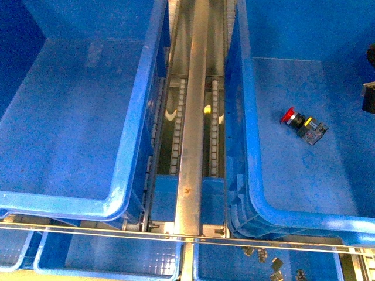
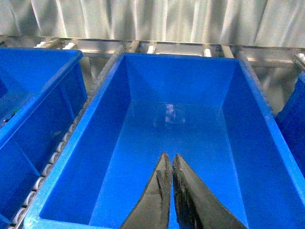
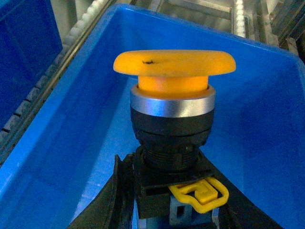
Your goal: Pick red and yellow buttons and place in box
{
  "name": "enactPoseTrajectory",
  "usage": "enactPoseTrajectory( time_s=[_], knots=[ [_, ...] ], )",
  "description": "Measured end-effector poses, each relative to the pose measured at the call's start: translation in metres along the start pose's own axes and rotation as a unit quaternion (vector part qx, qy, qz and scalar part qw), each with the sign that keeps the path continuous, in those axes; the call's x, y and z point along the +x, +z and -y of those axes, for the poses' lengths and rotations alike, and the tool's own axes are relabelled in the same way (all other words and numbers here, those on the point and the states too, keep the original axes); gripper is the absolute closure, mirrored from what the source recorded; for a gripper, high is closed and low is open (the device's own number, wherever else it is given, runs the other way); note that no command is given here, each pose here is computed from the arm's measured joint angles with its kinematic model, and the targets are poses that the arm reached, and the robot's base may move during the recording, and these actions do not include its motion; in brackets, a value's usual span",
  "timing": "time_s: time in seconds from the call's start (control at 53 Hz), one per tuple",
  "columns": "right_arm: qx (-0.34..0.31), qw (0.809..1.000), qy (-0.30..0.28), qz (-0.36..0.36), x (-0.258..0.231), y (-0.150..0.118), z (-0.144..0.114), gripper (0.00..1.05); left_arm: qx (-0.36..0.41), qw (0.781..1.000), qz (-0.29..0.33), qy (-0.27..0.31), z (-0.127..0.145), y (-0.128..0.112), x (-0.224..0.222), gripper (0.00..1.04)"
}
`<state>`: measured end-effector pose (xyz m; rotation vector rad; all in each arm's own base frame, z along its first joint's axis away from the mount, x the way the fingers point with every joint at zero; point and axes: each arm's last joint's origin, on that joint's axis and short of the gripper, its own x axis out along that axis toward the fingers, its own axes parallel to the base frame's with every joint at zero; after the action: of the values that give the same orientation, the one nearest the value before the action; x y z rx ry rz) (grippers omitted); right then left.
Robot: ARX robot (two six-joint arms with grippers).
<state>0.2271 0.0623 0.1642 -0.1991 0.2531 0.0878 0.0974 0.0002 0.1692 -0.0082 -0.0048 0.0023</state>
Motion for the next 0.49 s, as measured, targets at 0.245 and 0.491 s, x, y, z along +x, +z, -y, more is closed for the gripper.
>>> enactPoseTrajectory(
  time_s=[0.245, 0.491],
  knots=[
    [0.000, 1.000, 0.003, -0.001, 0.0022, 0.0007, 0.0001, 0.75, 0.000, 1.000, 0.000, 0.000, 0.0000, 0.0000, 0.0000, 0.98],
    [-0.001, 1.000, 0.004, -0.009, 0.0048, -0.0006, -0.0001, 0.76, 0.000, 1.000, 0.000, 0.000, 0.0000, 0.0000, 0.0000, 0.61]
  ],
)
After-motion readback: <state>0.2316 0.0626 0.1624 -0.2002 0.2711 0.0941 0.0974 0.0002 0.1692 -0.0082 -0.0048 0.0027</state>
